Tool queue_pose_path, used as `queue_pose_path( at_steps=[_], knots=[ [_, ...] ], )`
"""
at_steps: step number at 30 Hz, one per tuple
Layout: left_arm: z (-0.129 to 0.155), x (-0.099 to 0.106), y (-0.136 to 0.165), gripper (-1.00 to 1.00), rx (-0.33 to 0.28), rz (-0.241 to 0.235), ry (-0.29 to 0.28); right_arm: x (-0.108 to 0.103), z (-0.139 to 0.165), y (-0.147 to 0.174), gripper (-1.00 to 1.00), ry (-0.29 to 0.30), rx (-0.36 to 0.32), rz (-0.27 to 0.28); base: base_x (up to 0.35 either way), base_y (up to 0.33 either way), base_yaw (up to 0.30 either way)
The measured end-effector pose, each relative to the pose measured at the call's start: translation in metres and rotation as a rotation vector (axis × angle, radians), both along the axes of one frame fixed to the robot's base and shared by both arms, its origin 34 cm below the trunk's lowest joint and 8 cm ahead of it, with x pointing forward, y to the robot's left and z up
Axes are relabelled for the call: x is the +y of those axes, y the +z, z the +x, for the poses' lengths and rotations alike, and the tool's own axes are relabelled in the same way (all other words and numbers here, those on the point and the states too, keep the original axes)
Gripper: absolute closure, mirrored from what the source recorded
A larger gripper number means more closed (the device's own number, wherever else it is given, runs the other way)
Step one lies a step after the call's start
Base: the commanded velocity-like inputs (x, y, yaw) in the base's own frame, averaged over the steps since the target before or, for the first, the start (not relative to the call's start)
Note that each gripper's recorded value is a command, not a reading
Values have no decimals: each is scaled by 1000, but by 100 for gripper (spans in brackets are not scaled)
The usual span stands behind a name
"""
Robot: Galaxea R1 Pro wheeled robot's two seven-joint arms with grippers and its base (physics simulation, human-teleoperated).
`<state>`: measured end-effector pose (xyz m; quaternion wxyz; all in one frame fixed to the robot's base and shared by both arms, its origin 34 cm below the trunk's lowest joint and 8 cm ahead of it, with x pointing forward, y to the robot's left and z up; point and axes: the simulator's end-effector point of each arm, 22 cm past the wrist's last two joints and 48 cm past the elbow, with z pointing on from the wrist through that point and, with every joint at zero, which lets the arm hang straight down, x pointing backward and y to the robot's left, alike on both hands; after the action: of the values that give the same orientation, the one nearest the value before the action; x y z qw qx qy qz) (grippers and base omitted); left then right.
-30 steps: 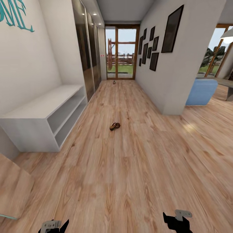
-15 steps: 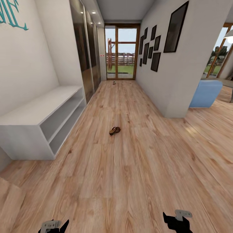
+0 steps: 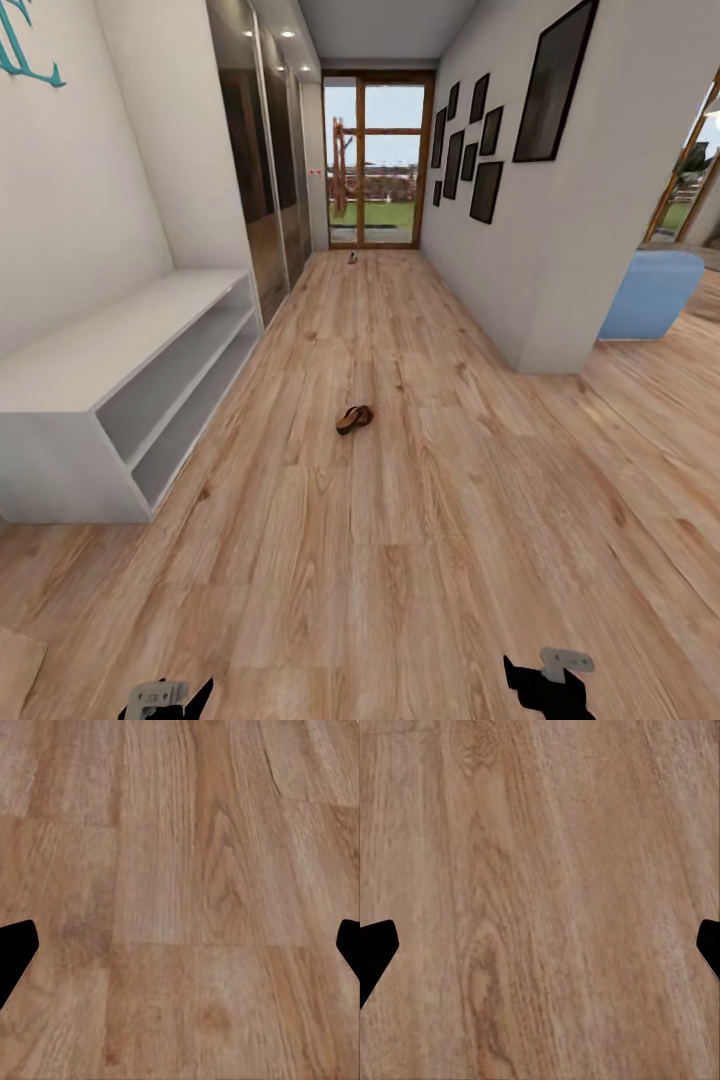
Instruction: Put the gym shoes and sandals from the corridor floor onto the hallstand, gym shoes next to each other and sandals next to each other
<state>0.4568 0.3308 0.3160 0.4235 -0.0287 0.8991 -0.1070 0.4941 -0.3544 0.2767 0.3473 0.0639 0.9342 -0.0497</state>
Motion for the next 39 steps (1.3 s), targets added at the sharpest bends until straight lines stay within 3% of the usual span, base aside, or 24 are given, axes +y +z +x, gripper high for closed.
queue_pose_path(
  at_steps=[39],
  knots=[
    [0, 0, 0, -100, 0, 0, -1, 0, 0, 0, -100, 0, 0, 0, 331, 106, -19]
  ],
)
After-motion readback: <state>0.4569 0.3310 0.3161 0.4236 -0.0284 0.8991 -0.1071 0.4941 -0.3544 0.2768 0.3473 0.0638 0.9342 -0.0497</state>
